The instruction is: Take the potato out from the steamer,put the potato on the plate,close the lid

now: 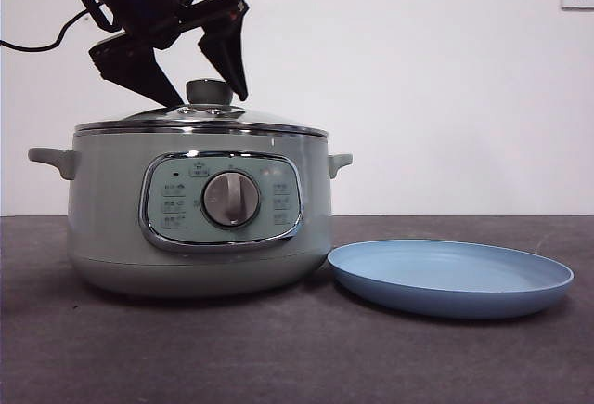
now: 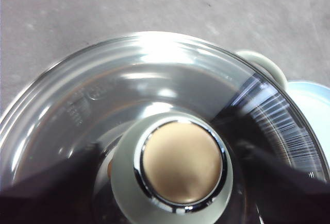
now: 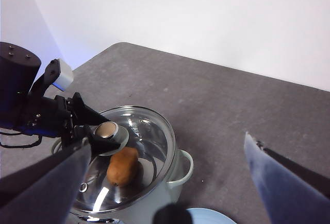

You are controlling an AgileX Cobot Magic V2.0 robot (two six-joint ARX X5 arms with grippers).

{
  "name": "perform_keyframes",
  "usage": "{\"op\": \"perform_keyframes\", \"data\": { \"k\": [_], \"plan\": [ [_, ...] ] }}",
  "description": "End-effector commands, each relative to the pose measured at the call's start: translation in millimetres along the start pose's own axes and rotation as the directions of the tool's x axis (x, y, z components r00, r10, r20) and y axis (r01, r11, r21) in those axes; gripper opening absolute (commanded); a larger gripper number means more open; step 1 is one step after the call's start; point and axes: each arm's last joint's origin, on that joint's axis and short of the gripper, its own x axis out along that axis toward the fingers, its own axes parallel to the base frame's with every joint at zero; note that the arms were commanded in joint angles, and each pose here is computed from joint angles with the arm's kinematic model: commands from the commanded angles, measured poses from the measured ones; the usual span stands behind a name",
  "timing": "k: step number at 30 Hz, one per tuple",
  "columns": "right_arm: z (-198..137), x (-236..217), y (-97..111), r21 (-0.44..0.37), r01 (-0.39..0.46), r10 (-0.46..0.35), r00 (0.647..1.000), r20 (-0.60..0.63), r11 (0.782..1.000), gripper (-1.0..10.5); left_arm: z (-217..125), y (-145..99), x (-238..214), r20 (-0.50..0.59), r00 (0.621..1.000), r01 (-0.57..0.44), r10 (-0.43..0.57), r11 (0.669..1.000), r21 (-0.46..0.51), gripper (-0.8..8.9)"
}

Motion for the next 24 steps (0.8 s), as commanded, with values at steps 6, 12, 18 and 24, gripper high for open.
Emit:
{"op": "perform_keyframes", "data": {
  "k": [6, 12, 18, 24],
  "plan": [
    [1.8, -0.8, 0.7, -0.009, 0.002, -0.002, 1.0, 0.009, 1.0, 5.0, -0.9, -4.1, 2.2, -0.007, 1.0, 0.012, -0.012, 0.999, 0.034, -0.08],
    [1.8, -0.8, 0.7, -0.009, 0.0, 0.0, 1.0, 0.009, 1.0, 5.0, 9.3, -7.0, -7.0, 0.011, 1.0, 0.019, -0.02, 0.998, 0.061, -0.08],
    [1.9, -0.8, 0.6, -0.009, 0.001, -0.001, 1.0, 0.009, 1.0, 5.0, 39.6, -12.3, -39.4, 0.08, 0.996, 0.024, -0.032, 0.994, 0.106, -0.08],
    [3.3, -0.7, 0.7, -0.004, -0.003, 0.003, 1.0, 0.023, 1.0, 5.0, 71.9, -19.0, -95.7, 0.197, 0.979, 0.016, -0.047, 0.988, 0.155, -0.08]
  ]
}}
